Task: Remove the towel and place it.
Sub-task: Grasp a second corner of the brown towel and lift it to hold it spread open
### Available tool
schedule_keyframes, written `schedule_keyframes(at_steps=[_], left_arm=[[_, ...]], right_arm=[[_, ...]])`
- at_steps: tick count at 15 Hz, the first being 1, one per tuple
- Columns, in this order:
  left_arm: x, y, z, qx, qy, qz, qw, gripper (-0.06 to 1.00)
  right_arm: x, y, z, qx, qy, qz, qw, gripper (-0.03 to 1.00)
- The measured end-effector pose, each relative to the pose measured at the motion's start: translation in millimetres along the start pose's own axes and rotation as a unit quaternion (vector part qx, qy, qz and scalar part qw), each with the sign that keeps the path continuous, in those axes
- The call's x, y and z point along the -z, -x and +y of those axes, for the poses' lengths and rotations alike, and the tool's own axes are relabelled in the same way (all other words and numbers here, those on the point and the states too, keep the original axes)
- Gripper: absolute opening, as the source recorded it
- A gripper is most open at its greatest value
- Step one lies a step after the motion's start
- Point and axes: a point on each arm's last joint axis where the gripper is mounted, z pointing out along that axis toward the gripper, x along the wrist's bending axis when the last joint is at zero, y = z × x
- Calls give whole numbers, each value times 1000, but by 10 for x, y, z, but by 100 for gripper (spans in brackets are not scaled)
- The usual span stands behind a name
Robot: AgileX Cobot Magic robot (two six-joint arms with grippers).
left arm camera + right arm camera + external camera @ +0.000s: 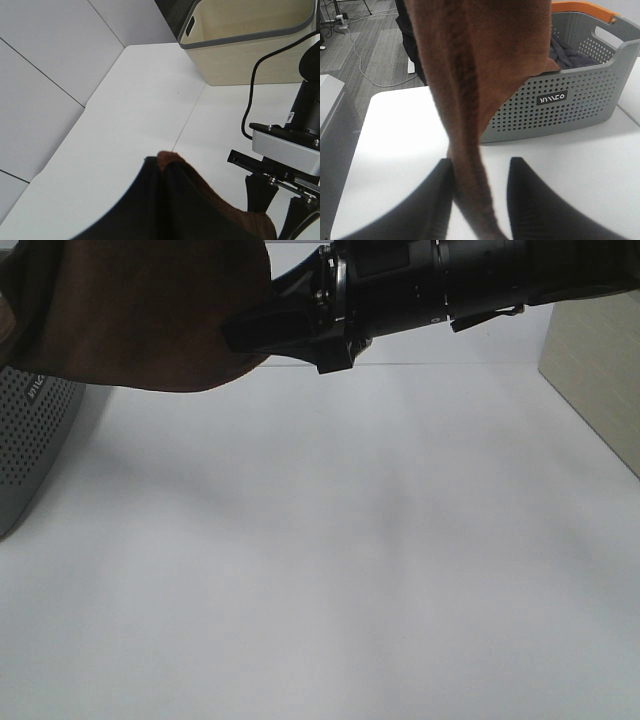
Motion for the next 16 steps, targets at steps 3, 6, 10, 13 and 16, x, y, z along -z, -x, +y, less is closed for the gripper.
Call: schedule_keyframes(at_steps=[3, 6, 10, 13, 16], left_arm=[[0, 0, 0, 0, 0, 0, 1000, 0], [0, 0, 0, 0, 0, 0, 1000, 0], [-45, 2, -12, 1, -4, -3, 1000, 0], [-204, 0, -44, -11, -12, -8, 1000, 0], [-368, -35, -39, -28, 3, 7, 1000, 0]], right_arm=[[0, -8, -24, -2, -13, 4, 1000, 1], [14, 20, -25, -57, -23, -19, 998, 1], [181, -25, 131, -93, -63, -76, 991, 1], [386, -56, 422, -145, -135, -125, 972, 1], [722, -36, 867, -178, -236, -218, 930, 1]])
